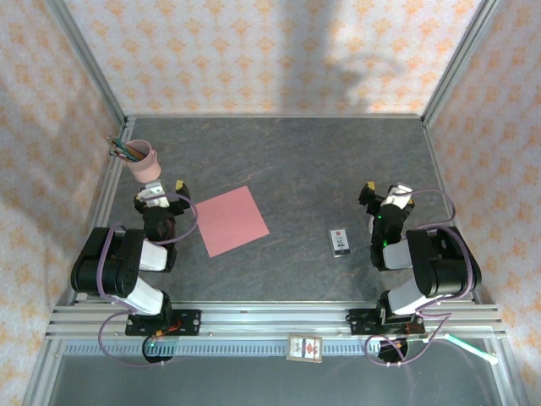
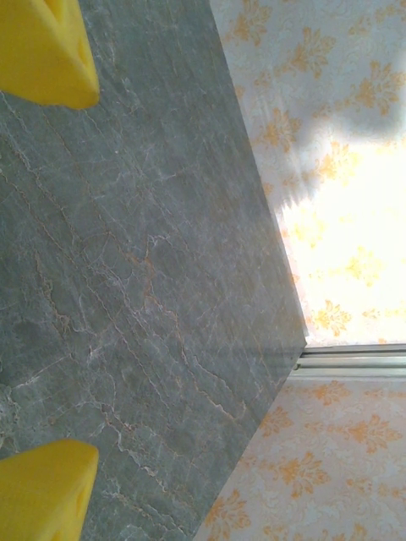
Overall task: Fold a paper plane with a square sheet of paper (pick it up from the middle)
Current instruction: Move the square sheet of paper to the center of the table.
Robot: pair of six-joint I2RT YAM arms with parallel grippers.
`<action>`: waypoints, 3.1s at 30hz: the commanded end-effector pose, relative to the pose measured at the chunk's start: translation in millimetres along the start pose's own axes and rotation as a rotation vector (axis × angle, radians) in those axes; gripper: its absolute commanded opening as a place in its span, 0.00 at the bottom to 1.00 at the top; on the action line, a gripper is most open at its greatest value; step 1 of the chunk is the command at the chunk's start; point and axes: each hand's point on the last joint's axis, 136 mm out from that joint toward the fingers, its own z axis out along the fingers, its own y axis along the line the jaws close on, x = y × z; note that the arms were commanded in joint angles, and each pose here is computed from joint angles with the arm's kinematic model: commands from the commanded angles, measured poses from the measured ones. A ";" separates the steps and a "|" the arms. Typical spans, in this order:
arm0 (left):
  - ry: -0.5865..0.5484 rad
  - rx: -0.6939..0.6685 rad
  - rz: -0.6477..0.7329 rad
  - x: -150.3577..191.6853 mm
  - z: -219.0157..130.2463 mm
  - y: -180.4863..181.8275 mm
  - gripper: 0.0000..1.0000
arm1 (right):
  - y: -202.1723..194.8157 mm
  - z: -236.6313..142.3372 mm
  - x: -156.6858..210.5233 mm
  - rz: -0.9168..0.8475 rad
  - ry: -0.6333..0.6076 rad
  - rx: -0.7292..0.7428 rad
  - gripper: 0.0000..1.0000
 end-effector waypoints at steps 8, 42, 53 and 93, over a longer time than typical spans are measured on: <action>-0.023 -0.213 -0.184 -42.8 -14.3 34.8 0.99 | -15.2 -12.8 -53.9 0.228 0.011 0.114 1.00; 0.901 -0.128 -0.045 105.6 -60.3 -154.6 0.99 | 141.6 -75.6 8.9 0.169 0.394 -0.439 1.00; 0.970 -0.155 -0.019 125.5 -61.3 -158.0 1.00 | 140.7 -77.8 7.8 0.178 0.390 -0.444 1.00; 0.964 0.349 0.354 124.3 -50.5 -254.9 0.98 | 128.8 -65.1 27.3 0.122 0.412 -0.354 0.99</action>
